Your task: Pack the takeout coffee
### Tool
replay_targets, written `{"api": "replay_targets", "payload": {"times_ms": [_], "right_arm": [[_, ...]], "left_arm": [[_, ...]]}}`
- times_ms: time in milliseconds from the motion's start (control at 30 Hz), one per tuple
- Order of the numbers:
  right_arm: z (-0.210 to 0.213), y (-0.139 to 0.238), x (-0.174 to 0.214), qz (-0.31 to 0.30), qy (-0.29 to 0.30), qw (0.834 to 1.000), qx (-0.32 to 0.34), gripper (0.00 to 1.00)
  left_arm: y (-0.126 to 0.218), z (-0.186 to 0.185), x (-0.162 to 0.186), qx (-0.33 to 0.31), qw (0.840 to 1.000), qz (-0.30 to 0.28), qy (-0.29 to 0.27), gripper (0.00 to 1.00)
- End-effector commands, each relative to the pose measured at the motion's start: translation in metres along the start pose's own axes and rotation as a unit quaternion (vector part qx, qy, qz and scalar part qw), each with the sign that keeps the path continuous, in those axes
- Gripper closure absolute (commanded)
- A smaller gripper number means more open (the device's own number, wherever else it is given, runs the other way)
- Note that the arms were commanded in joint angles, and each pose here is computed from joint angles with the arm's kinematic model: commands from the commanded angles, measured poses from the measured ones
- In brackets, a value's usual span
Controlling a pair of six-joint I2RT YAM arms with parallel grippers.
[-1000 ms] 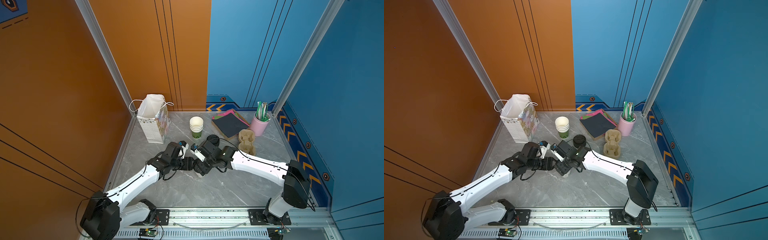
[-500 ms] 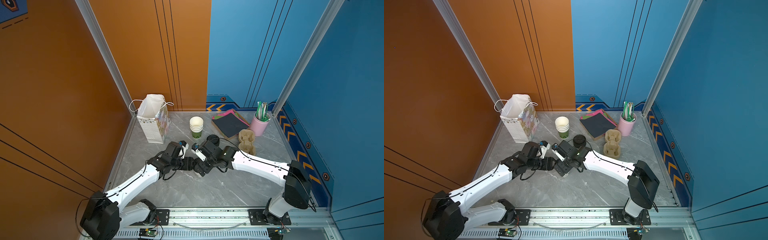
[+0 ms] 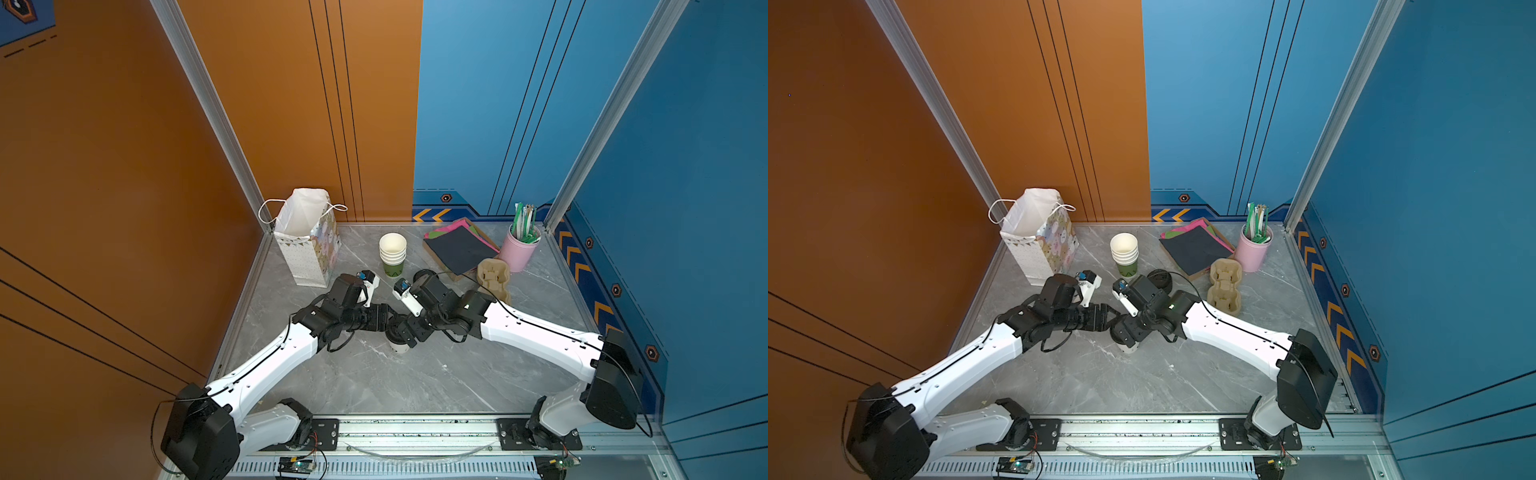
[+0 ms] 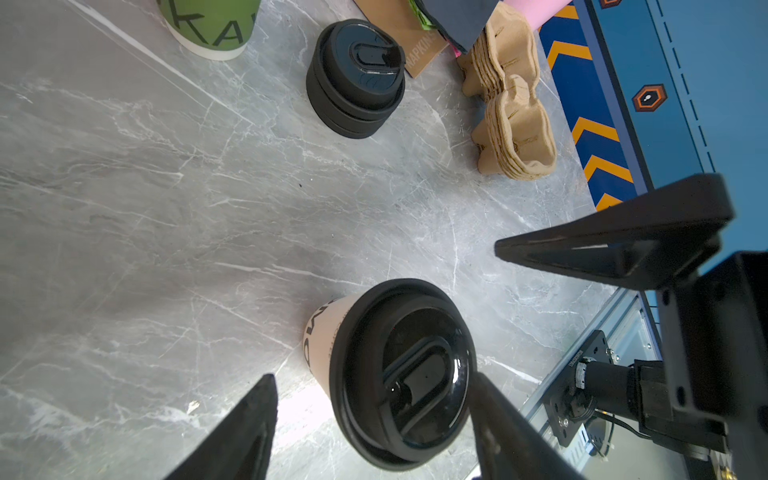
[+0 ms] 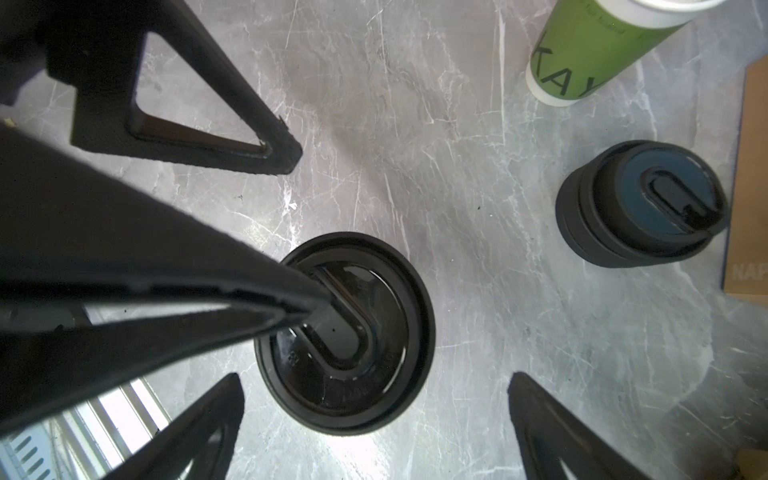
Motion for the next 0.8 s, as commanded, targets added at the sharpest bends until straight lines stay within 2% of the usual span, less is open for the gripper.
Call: {"api": "replay_targets", "payload": {"times_ms": [0,333,533,767], "right_arm": [[-0.007,0.013,-0.010,-0.032,-0.054,0.998,-0.018,0.00],[-0.028,-0.001,-0.008,-0.019,-0.134,0.991,0.012,0.00],[-0.040,-0.017,0.005,0.012,-0.126,0.991,0.051,0.00],[-0.044,-0.033,0.018,0.042,-0.113,0.991,0.064,0.00]], "left_arm": [[0.013,0.002,-0.005,0.003,1.000,-0.016,0.015,0.27],[0.008,0.015,0.023,0.032,0.996,0.008,0.087,0.38],[-0.005,0.022,0.033,0.032,0.994,0.030,0.096,0.41],[-0.014,0.026,0.037,0.031,0.994,0.042,0.095,0.44]]}}
Point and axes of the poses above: each gripper's point midway between its finger pads, its own y axis back along the fingers, its own z axis along the line the jaws close on, x = y × z, the point moved 1 cm from there along y, back along the fingers, and after that the axes turned 10 degrees about -y, right-handed, at the moved point
